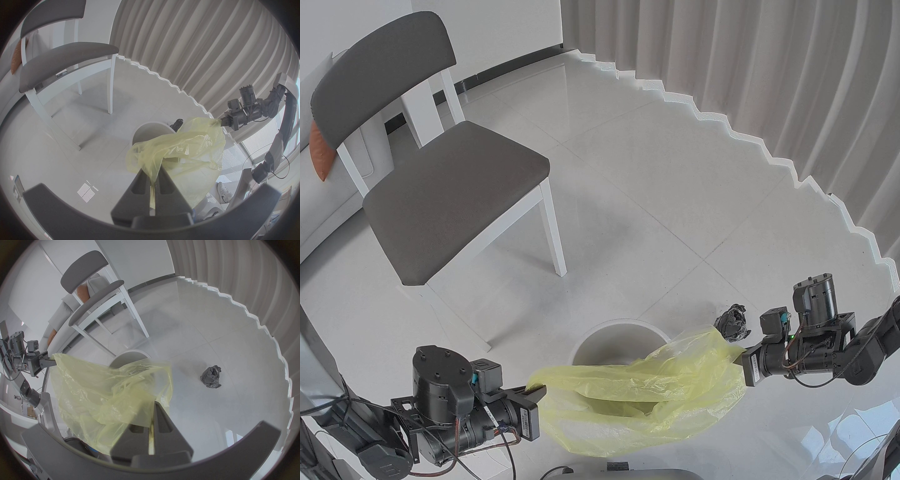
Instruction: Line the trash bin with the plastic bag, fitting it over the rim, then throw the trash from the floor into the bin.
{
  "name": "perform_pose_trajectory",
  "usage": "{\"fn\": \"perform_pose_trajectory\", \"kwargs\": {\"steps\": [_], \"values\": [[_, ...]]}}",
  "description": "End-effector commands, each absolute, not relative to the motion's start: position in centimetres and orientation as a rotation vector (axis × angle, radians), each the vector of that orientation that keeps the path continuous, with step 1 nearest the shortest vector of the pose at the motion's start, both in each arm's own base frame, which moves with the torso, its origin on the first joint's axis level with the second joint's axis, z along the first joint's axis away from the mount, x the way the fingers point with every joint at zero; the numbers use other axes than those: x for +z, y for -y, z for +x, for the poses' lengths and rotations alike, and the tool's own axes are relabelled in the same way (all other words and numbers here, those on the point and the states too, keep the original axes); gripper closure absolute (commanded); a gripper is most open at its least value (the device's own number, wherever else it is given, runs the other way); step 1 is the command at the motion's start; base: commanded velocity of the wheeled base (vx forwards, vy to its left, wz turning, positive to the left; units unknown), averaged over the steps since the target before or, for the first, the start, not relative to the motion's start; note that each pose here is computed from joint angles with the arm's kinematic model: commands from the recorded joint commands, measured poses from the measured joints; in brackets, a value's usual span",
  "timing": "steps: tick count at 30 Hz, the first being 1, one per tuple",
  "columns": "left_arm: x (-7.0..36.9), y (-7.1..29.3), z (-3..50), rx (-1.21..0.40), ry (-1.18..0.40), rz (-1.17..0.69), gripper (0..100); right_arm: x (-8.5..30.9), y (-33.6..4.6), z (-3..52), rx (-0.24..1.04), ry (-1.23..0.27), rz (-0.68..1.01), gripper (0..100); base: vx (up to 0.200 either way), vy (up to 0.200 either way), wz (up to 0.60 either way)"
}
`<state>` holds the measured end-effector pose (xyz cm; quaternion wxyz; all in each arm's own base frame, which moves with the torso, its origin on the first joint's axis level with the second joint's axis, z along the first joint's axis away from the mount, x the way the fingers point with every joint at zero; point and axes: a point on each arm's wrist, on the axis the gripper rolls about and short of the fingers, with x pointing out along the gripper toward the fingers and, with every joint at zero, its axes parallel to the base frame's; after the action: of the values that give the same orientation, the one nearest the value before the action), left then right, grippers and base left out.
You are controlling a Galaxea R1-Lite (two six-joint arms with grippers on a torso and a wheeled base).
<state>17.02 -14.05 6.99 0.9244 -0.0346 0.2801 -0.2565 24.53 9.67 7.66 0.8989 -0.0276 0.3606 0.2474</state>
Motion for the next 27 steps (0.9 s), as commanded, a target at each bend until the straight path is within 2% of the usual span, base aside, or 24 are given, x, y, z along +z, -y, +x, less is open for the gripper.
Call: {"fn": "perform_pose_trajectory", "kwargs": {"steps": [1,10,27], "values": [[6.0,14.5,17.6,-0.517,-0.601,-0.058,100,6.0,-9.8,25.1,0.506,-0.795,-0.062,100,0.000,0.000,0.00],[4.4,15.1,18.5,-0.505,-0.628,-0.049,100,2.9,-10.1,28.0,0.496,-0.795,-0.075,100,0.000,0.000,0.00],[0.8,15.3,20.6,-0.450,-0.632,-0.099,100,0.0,-10.0,33.3,0.546,-0.781,-0.033,100,0.000,0.000,0.00]]}}
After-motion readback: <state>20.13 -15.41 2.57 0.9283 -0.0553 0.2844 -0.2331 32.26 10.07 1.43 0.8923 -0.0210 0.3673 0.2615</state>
